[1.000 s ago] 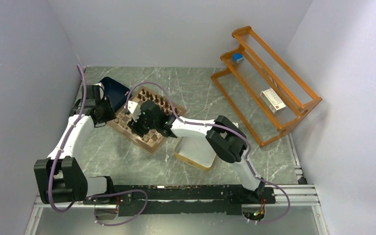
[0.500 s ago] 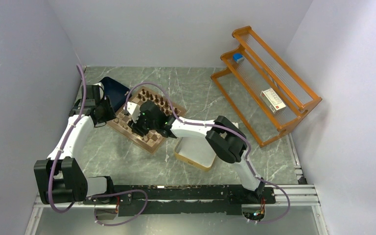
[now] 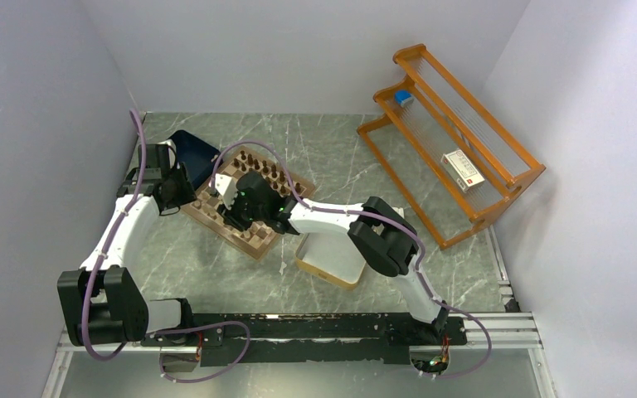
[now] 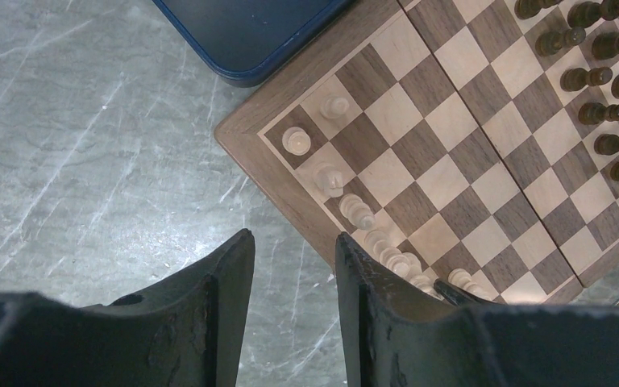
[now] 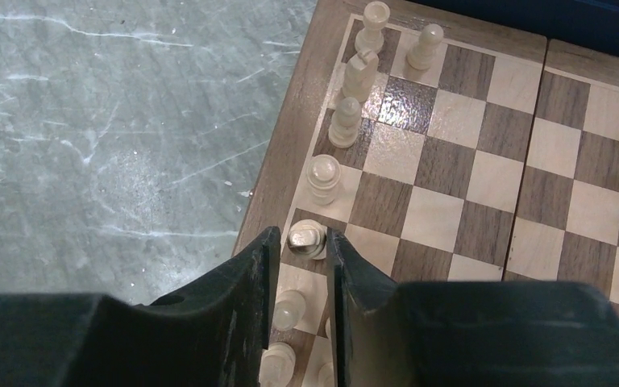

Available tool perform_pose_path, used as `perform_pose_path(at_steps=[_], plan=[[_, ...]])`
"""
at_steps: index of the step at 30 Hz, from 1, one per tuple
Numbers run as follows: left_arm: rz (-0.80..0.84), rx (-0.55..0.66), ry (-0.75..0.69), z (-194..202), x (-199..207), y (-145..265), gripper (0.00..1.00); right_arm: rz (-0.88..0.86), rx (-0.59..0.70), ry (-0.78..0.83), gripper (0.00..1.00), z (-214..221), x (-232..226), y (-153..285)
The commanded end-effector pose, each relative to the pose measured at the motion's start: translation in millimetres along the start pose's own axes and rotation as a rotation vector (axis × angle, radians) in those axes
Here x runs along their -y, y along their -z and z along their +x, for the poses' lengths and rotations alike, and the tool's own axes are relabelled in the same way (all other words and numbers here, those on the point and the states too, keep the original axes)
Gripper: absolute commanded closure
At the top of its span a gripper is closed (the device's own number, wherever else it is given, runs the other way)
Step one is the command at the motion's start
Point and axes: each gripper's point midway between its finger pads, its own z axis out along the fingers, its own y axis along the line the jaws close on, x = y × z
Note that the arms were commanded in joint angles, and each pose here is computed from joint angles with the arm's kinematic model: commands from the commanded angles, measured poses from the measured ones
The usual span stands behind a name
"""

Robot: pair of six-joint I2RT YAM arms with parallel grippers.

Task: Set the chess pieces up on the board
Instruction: Adjust the chess piece on the chessboard.

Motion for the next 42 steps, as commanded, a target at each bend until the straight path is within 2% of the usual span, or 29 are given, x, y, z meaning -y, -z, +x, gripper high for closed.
perform_pose_path(at_steps=[1, 18, 37, 42], plan=[[-0.007, 0.058, 0.003, -12.8, -3.4, 4.5, 0.53, 0.025, 0.04, 0.001, 0.7, -15.7, 2.5, 5.5], [-0.006, 0.054, -0.002, -13.2, -2.9, 3.6, 0.53, -0.008, 0.064, -0.09, 0.8, -21.2, -4.7, 10.4], [-0.007, 0.057, -0.001, -13.4, -3.2, 4.4, 0.53, 0.047, 0.027, -0.122, 0.8, -6.9, 11.4, 8.6], [-0.009, 0.057, 0.0, -13.3, -3.6, 4.6, 0.53, 0.029, 0.017, -0.148, 0.71, -2.9, 9.9, 6.9]])
